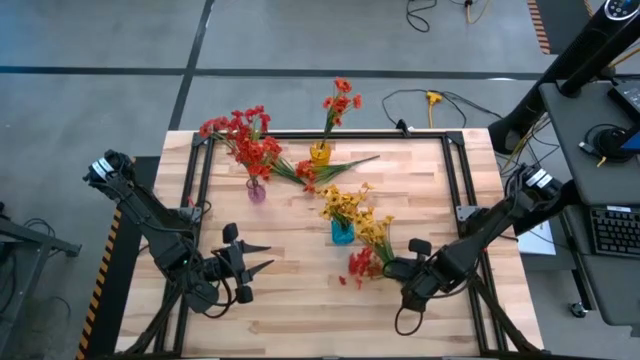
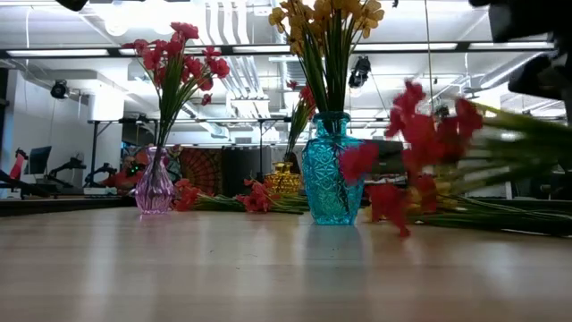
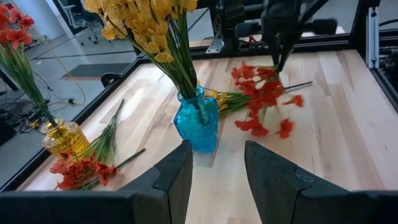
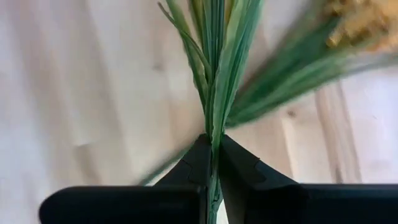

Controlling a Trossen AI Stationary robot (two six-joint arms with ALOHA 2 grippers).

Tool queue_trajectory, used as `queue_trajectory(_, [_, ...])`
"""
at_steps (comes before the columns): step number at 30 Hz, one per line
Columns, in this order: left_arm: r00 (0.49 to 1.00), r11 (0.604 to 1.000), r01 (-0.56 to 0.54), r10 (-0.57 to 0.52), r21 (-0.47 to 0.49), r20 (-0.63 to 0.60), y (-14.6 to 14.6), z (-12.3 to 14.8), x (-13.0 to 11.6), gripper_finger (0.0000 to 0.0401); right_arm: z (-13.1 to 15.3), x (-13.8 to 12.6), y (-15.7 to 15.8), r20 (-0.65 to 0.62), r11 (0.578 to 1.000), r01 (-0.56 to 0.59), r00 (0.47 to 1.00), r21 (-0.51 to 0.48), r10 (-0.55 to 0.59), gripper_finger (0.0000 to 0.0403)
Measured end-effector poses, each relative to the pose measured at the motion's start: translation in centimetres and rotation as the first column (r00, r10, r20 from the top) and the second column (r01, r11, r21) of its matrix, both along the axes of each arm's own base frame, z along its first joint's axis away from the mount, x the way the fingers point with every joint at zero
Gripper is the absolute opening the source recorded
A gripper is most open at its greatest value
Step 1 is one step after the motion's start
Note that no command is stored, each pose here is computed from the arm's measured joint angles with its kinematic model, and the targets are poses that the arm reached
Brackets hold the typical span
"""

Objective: Sort flowers into vase by color
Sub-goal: Put the red flowers into the purple vase

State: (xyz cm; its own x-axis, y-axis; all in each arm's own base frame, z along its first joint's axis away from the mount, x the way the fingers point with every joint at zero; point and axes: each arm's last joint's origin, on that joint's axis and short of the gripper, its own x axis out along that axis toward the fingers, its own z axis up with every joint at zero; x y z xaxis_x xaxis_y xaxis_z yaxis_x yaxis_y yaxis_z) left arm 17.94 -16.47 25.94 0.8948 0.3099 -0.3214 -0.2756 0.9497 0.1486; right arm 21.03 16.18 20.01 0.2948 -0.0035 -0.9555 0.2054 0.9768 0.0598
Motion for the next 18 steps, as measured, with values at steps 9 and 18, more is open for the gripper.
queue_trajectory(9, [1.000, 1.000, 0.010, -0.010, 0.012, 0.007, -1.1, -0.9, 1.0, 0.0130, 3.2, 1.3, 1.0, 0.373, 0.967, -0.226, 0.912, 0.114, 0.169, 0.0013])
queue_trajectory(18, [0.985, 0.996, 0.082, -0.085, 0.026, 0.148, -3.3, -0.1, 2.9, 0.0134, 7.8, 3.9, 1.9, 0.796, 0.901, -0.421, 0.510, -0.101, 0.327, 0.0013])
